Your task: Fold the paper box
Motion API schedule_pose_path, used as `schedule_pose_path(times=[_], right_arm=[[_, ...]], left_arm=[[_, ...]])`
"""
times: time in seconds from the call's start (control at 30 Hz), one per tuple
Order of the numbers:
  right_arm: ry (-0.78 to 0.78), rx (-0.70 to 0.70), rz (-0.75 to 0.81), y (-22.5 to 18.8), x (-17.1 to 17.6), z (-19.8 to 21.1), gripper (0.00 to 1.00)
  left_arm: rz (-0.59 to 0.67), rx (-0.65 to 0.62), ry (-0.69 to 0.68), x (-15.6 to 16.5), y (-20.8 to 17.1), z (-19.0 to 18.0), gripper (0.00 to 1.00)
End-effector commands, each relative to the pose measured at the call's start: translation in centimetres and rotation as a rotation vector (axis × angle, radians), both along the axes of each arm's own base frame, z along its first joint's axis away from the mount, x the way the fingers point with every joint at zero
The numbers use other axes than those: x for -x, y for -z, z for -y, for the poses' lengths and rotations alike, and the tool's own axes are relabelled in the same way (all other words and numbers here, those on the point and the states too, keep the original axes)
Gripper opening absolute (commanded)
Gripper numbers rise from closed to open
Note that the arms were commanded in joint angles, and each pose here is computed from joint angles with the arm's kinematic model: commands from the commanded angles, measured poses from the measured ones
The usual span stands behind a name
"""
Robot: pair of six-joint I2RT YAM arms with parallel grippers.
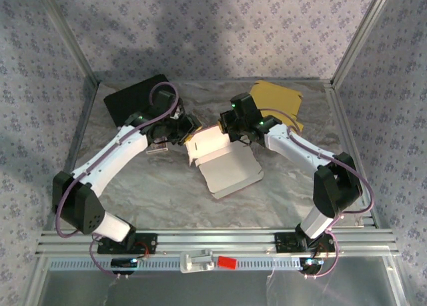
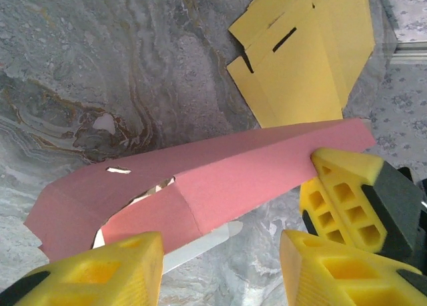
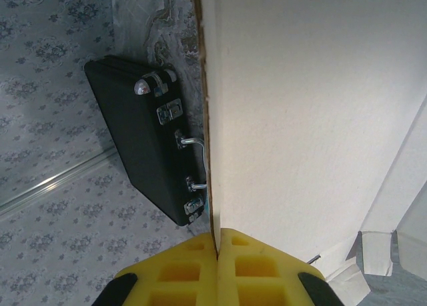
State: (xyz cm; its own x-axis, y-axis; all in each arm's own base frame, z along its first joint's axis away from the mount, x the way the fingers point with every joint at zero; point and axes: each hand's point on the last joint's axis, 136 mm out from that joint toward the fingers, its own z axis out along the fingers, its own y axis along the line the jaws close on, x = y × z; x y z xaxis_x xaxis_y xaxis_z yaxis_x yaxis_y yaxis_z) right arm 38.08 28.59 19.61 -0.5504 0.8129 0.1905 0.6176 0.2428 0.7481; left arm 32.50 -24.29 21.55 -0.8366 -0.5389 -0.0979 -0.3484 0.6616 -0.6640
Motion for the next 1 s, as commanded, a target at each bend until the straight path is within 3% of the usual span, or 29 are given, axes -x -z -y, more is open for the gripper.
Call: schedule_pose_path(times=[0.0,0.3,0.5,0.57,0.73,0.97], right_arm=[[0.012,-0.025,0.01,-1.0,0.3,0.1,0.0],[0.003,-0.029,0.004,-1.0,0.6,-0.1,0.0],[0.012,-0.024,0.002,-1.1,0.7,0.4,0.0],[0.02,-0.022,0.004,-1.2,0.7,0.8,0.0],[0.028,-0.024,0.005,-1.0,0.8,1.5,0.0],[-0.043,-0.061,0.051,0.8,1.7,-0.2,0.0]], left_arm=[[-0.012,0.004,0.007,0.0,0.3,0.5,0.49],[0.015,0.05,0.02,-1.5,0.5,2.4,0.48],[0.051,0.063,0.047,-2.0,-0.6,3.5,0.41],[0.076,0.043,0.04,-1.9,-1.3,2.6,0.41],[0.122,-0.038,0.028,-0.9,-2.6,-1.7,0.57],[0.164,-0.148,-0.019,1.3,-0.2,-9.4,0.57]])
